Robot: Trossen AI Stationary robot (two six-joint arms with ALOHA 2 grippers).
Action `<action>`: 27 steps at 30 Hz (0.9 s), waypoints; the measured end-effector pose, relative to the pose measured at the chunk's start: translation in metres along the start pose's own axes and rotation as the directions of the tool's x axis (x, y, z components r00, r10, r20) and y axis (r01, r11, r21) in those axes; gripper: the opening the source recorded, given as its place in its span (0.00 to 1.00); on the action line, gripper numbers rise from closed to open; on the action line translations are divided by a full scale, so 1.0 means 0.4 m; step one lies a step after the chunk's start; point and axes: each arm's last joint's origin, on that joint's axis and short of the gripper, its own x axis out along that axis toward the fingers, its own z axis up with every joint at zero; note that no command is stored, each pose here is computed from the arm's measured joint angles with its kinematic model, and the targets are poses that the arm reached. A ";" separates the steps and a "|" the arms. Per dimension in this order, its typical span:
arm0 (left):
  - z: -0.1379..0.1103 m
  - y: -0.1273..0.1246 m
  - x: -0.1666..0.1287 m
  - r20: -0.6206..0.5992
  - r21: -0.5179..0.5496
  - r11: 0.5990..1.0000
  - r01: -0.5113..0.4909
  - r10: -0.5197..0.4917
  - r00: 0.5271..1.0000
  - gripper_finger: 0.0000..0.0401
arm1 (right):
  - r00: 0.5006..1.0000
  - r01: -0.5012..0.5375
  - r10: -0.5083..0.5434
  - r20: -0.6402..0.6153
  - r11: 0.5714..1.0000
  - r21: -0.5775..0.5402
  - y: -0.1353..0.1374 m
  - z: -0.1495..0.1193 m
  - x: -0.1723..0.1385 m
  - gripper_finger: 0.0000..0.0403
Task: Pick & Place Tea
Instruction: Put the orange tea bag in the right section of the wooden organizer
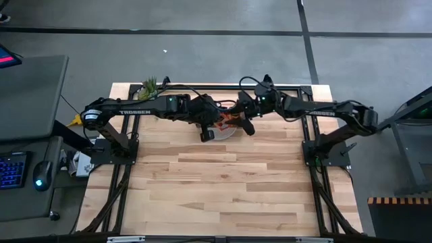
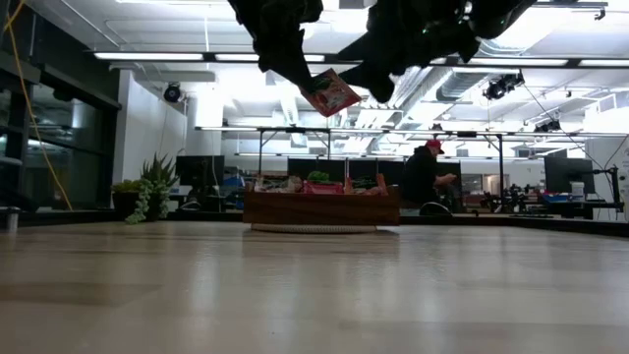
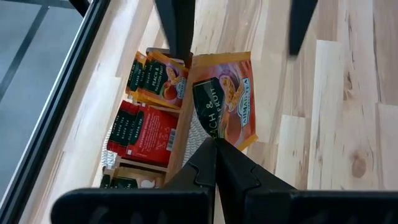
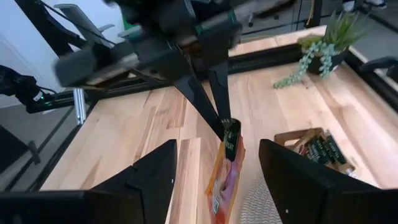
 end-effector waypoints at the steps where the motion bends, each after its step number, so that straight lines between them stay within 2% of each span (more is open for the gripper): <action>1: 0.000 0.000 0.000 0.000 0.000 1.000 -0.003 0.003 1.000 0.00 | 1.000 -0.004 0.004 0.001 1.000 0.005 -0.004 -0.004 0.008 0.55; 11: -0.003 0.001 0.000 -0.014 0.002 1.000 -0.009 0.009 1.000 0.00 | 0.999 0.001 -0.001 0.039 1.000 0.006 -0.014 -0.003 0.027 0.51; 18: 0.000 0.001 0.000 0.000 0.004 1.000 -0.009 0.009 1.000 0.00 | 1.000 -0.006 0.005 0.013 1.000 0.019 -0.030 -0.027 0.056 0.42; 27: -0.003 0.000 0.000 -0.014 0.008 1.000 -0.002 0.002 1.000 0.00 | 0.998 -0.023 0.022 0.061 1.000 0.009 -0.032 -0.018 0.062 0.29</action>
